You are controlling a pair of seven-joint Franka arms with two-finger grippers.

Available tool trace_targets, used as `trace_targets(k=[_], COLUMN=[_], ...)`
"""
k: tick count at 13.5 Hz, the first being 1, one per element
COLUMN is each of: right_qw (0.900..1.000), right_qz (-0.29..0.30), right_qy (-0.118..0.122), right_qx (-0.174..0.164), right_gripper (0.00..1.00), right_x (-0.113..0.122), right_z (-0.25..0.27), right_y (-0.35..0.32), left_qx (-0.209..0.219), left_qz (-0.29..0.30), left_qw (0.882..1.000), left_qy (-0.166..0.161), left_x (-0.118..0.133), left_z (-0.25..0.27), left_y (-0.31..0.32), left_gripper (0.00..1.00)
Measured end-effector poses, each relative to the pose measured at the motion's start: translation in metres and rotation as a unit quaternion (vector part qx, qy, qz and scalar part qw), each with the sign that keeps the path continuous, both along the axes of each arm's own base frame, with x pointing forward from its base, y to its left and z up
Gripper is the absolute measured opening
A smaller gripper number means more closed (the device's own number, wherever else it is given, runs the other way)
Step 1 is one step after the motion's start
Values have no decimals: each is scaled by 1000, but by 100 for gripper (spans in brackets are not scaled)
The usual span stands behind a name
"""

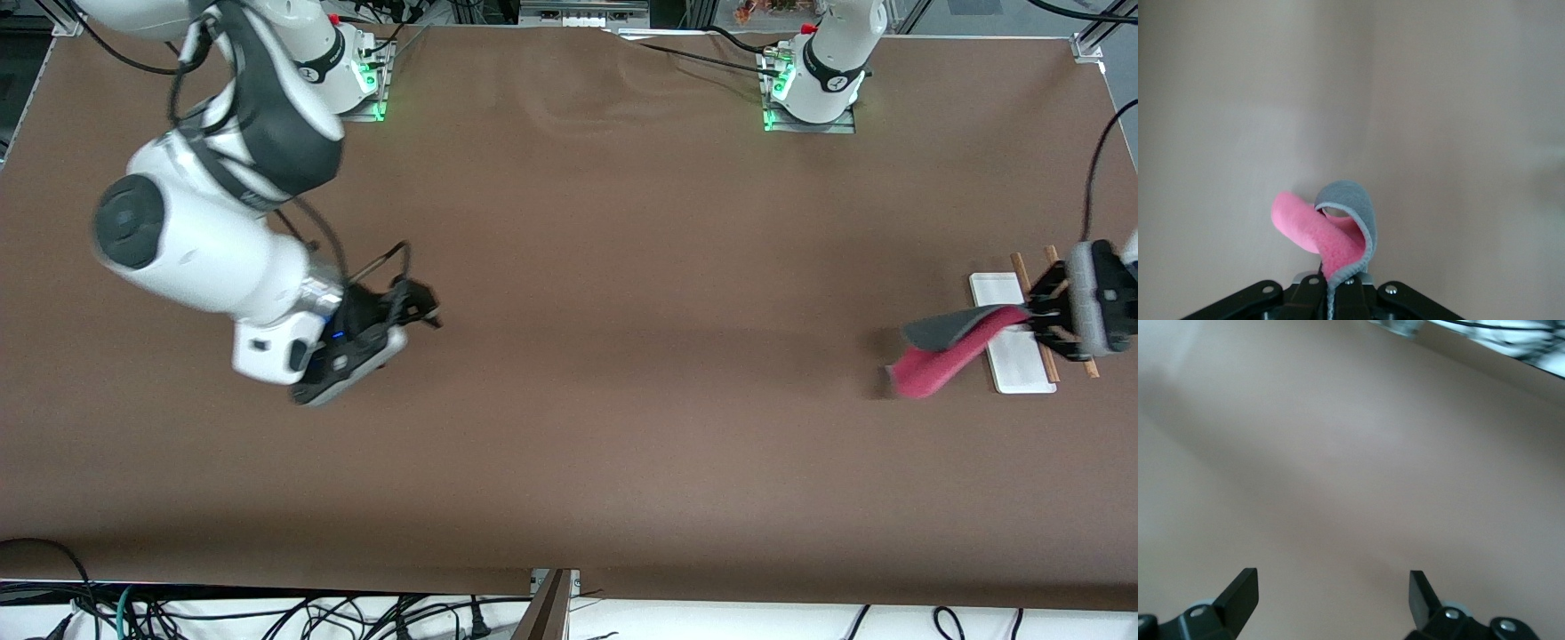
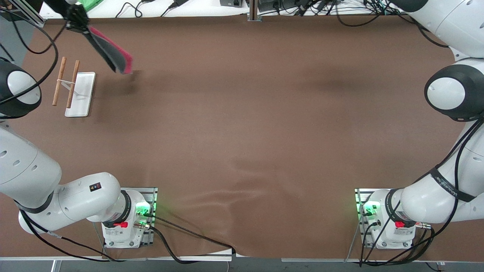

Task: Pass towel and hang on rack

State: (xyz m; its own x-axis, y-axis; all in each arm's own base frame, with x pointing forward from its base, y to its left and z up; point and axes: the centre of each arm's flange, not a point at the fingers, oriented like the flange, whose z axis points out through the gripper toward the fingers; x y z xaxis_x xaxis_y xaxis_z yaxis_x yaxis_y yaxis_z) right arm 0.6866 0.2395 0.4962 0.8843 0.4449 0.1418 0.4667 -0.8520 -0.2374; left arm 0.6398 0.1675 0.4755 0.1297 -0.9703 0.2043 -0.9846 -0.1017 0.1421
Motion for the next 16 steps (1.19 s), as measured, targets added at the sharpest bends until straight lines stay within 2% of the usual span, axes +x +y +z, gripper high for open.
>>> trace_targets(k=[2, 4, 7, 10, 11, 13, 16], right_qw=[999, 996, 985, 975, 973, 969, 968], right_qz=[-35, -73, -139, -185, -187, -179, -176], right_qy=[-8, -27, -47, -54, -57, -44, -9], right_qx=[-25, -49, -95, -109, -125, -165, -179], right_gripper=[100, 100, 100, 100, 100, 100, 100], right_x=[8, 4, -12, -29, -37, -58, -83], right_z=[9, 39, 79, 101, 107, 122, 128], right_y=[-46, -94, -183, -246, -253, -254, -253], left_qx=[16, 22, 30, 37, 39, 43, 41], left_qz=[39, 72, 98, 109, 113, 119, 131], left_qw=[999, 997, 995, 993, 993, 992, 990], left_qy=[-5, -1, 0, -11, -16, -24, -22], left_x=[-10, -23, -41, -63, -69, -79, -86], left_z=[3, -13, -52, -69, -70, -81, -115], left_y=[54, 109, 188, 242, 254, 276, 297], left_gripper=[2, 2, 2, 2, 2, 2, 2])
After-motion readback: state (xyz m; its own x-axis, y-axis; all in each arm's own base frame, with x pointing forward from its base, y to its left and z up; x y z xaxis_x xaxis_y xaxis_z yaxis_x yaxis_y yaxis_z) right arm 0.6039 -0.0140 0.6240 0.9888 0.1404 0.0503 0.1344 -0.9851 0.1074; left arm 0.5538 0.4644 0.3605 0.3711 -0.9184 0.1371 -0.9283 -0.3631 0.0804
